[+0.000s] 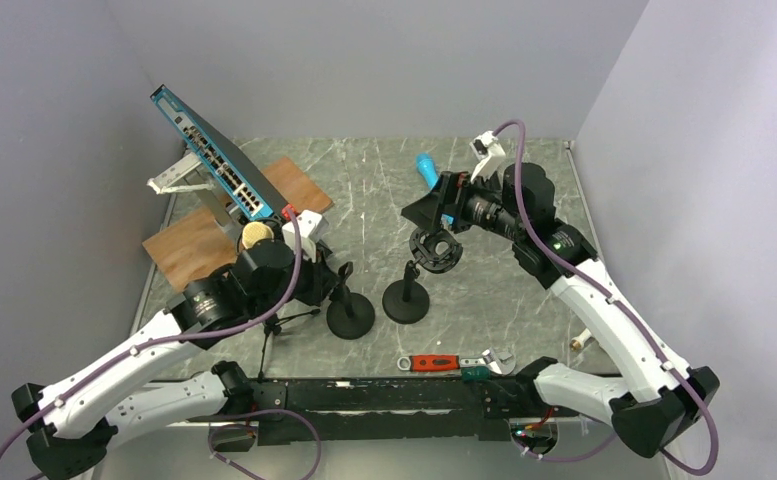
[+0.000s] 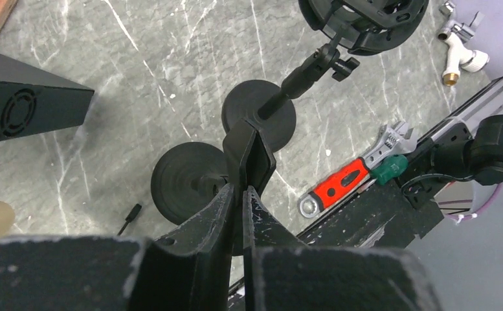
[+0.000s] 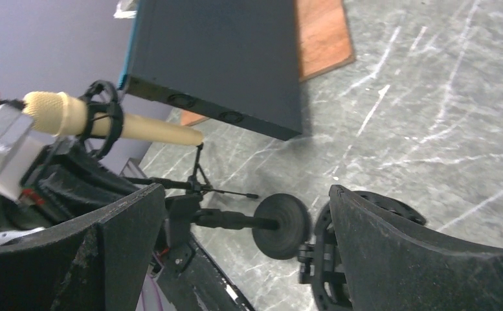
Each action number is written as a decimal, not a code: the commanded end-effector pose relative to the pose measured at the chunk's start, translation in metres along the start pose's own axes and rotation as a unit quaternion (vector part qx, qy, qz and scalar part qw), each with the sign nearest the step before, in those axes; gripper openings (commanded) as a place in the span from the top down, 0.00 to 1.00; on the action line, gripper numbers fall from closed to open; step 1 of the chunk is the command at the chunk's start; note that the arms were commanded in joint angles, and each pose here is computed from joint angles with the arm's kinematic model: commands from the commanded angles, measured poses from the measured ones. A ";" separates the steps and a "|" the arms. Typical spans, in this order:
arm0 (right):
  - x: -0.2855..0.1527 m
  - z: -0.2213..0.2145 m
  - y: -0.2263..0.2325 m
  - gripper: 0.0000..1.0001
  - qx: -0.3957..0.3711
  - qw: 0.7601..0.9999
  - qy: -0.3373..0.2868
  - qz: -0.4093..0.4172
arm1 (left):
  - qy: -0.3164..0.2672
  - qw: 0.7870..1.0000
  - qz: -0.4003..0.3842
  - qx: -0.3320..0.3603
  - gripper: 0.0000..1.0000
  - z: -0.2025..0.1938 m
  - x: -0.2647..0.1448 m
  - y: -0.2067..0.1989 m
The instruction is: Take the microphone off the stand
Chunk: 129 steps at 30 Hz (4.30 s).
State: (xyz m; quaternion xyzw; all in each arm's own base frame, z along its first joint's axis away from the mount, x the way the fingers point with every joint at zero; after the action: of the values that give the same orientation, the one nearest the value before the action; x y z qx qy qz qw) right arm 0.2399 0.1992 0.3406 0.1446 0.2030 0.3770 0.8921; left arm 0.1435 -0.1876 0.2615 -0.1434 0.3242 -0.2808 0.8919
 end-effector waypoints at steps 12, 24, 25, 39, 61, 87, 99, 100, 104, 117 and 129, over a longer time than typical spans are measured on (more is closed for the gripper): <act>0.002 0.014 0.059 0.00 -0.053 0.996 -0.032 0.070 | 0.109 0.991 0.070 0.038 0.61 -0.023 -0.009 0.017; 0.008 -0.016 0.079 0.00 -0.100 0.991 -0.004 0.091 | -0.002 0.997 -0.019 0.079 0.21 0.068 -0.048 -0.037; 0.008 -0.017 0.080 0.00 -0.103 0.990 -0.005 0.092 | -0.007 0.996 -0.024 0.080 0.19 0.072 -0.055 -0.039; 0.030 -0.029 0.123 0.00 -0.171 0.974 -0.002 0.145 | -0.194 0.979 -0.029 0.061 0.08 0.120 -0.190 -0.019; 0.037 -0.040 0.113 0.00 -0.158 0.982 0.012 0.098 | -0.220 0.964 0.148 0.021 0.08 0.097 -0.129 0.034; 0.039 -0.039 0.110 0.00 -0.160 0.983 0.018 0.085 | -0.211 0.966 0.134 0.070 0.87 0.112 -0.122 0.020; 0.037 -0.040 0.108 0.00 -0.160 0.984 0.018 0.079 | -0.261 0.961 0.048 0.078 1.00 0.144 -0.188 -0.004; 0.037 -0.040 0.108 0.00 -0.160 0.984 0.017 0.078 | -0.268 0.959 0.042 0.076 1.00 0.147 -0.195 -0.006; 0.039 -0.040 0.108 0.00 -0.164 0.983 0.019 0.079 | -0.295 0.953 0.022 0.072 1.00 0.154 -0.221 -0.008; 0.042 -0.038 0.111 0.00 -0.164 0.983 0.025 0.084 | -0.384 0.922 -0.026 0.047 1.00 0.180 -0.298 -0.011; 0.013 -0.020 0.163 0.00 -0.154 0.952 0.003 0.263 | -0.353 0.929 -0.109 -0.008 1.00 0.162 -0.252 -0.033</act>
State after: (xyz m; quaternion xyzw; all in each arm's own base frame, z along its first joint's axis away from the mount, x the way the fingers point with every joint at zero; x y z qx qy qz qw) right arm 0.1649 0.3135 0.3321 0.0064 0.1712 0.5329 0.8287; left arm 0.0730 -0.0259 0.5247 -0.2319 -0.0357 -0.2648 0.9353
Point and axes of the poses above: each gripper's point midway between its finger pads, its own x axis out along the fingers, its own y axis along the line the jaws close on, z = x × y, the point moved 5 cm from there along -x, back along the fingers, and after that the axes turned 10 degrees about -x, right-handed, at the moved point
